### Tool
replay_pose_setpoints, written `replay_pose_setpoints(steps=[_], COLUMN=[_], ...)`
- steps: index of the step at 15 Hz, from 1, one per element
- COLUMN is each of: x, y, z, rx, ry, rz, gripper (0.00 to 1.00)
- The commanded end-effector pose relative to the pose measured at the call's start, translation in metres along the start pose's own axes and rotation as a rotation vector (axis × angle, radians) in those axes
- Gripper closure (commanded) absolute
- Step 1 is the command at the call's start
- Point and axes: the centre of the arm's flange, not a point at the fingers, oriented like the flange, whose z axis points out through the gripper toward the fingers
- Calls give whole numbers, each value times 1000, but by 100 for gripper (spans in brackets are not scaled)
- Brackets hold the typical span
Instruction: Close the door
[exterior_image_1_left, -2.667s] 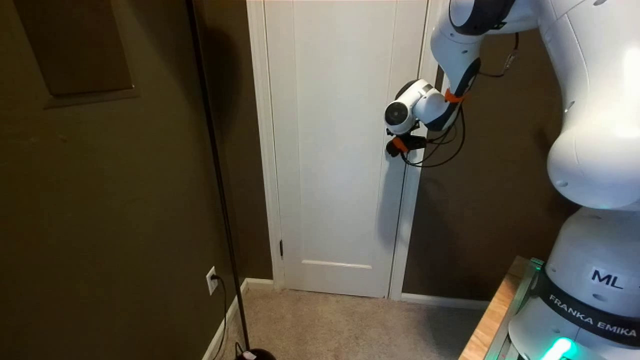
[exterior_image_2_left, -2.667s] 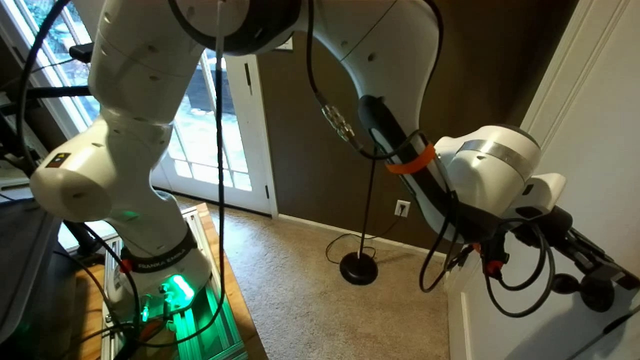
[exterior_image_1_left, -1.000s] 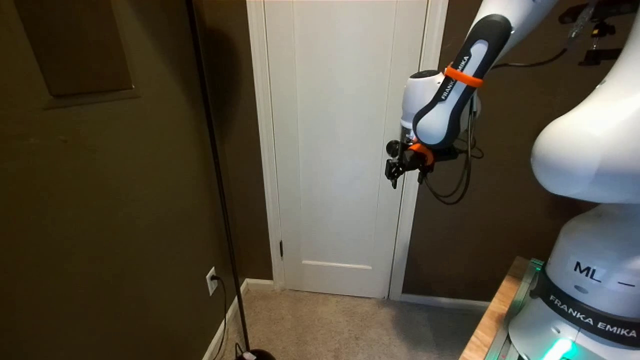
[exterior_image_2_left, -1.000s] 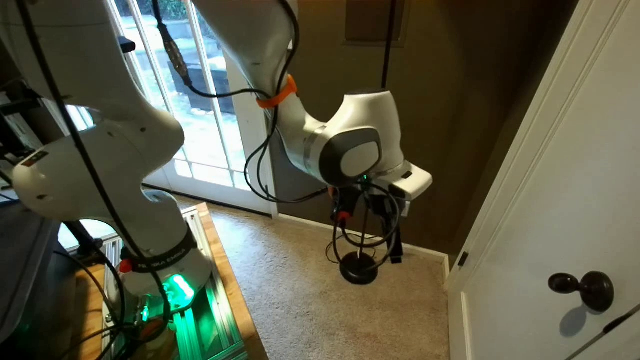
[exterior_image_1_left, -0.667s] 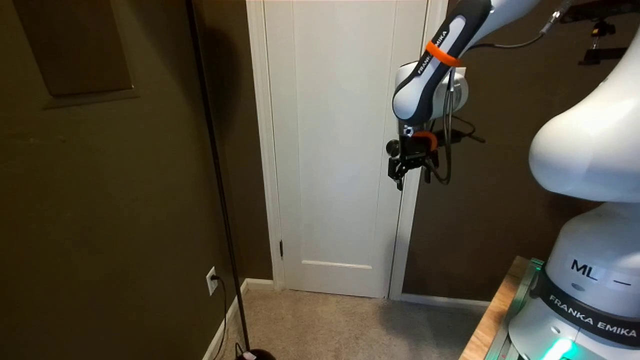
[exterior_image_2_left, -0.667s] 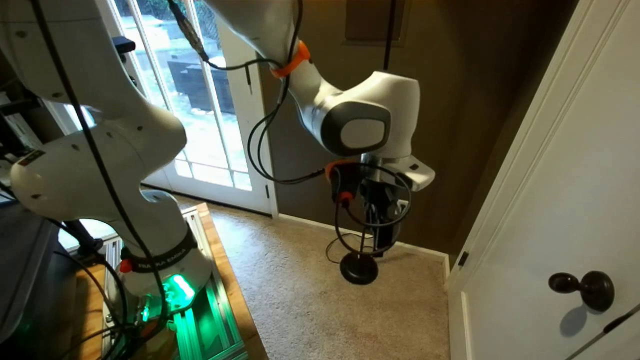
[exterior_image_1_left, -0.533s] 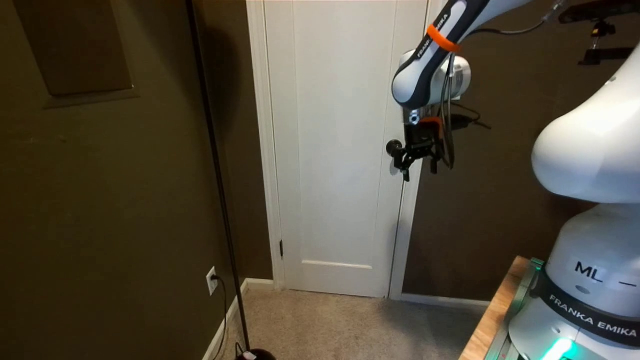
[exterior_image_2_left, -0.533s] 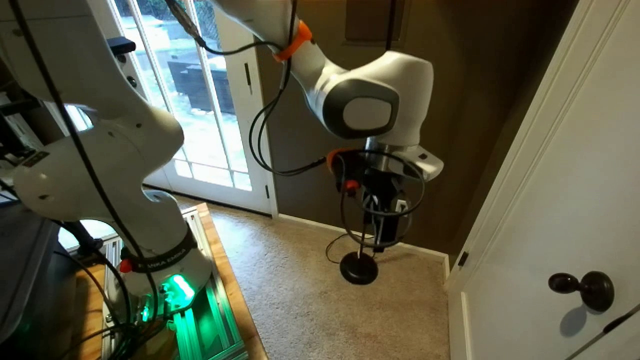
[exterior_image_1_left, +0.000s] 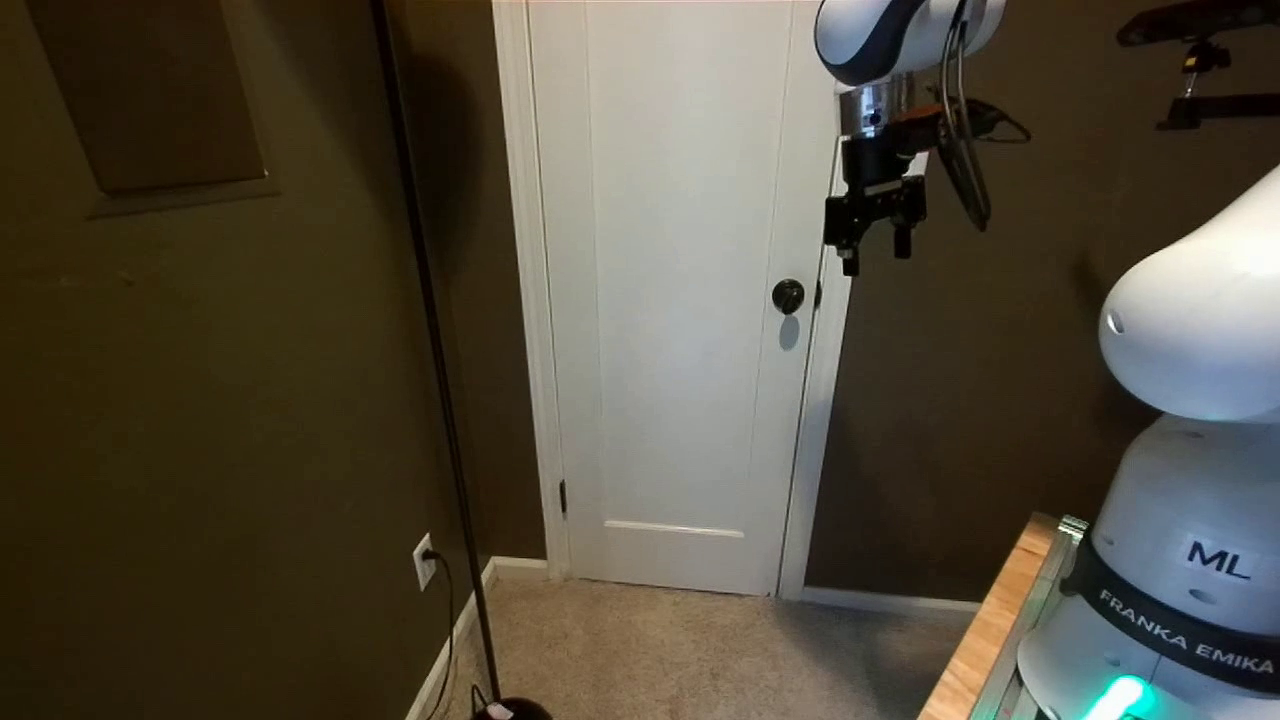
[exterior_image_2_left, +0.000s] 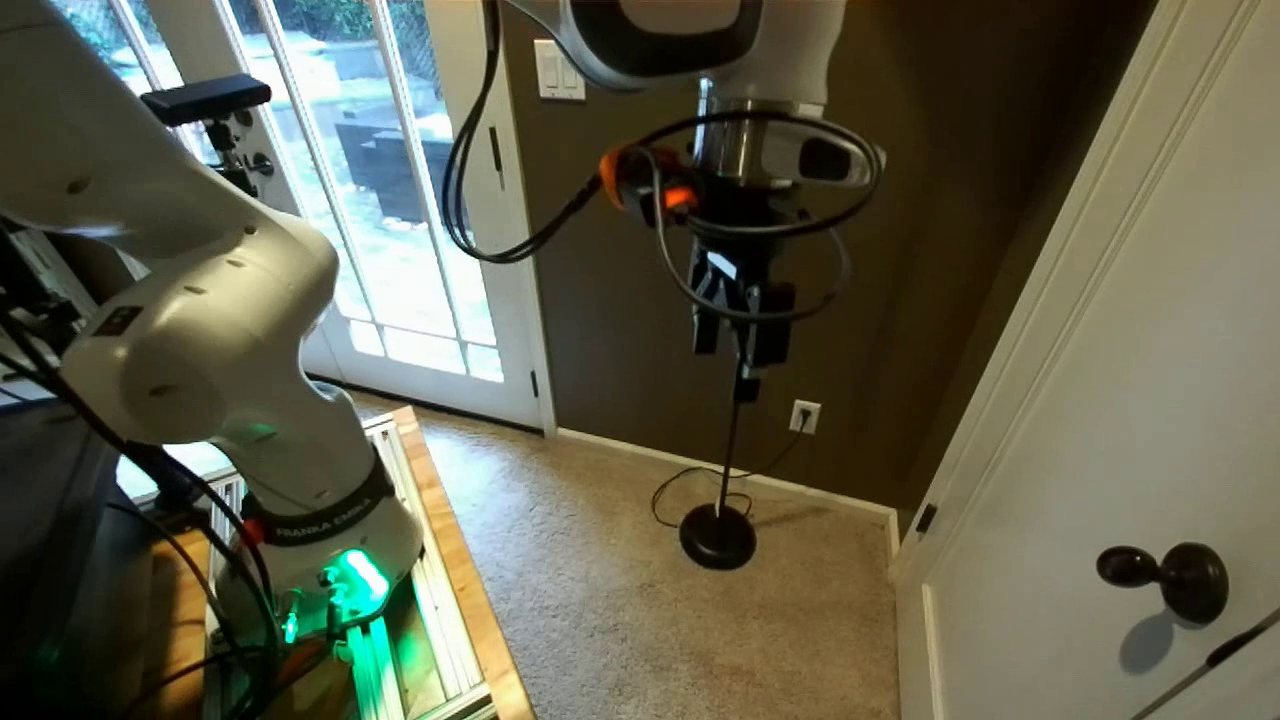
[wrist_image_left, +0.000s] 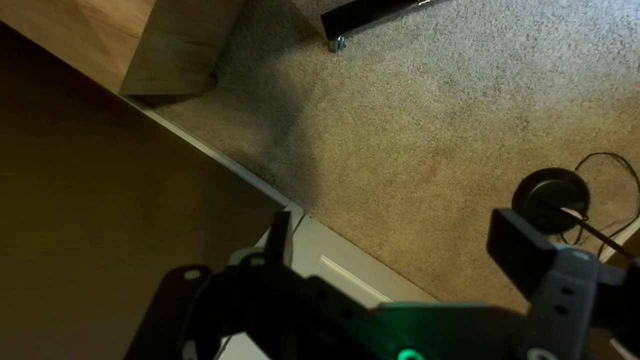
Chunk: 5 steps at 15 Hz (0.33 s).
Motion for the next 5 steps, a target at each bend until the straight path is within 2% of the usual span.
replay_pose_setpoints(steps=[1,5], x=[-1,-3], y=[-1,-2], z=[0,6], rx=[0,2], ry=[0,-11], rz=[-3,-7], gripper=[0,0])
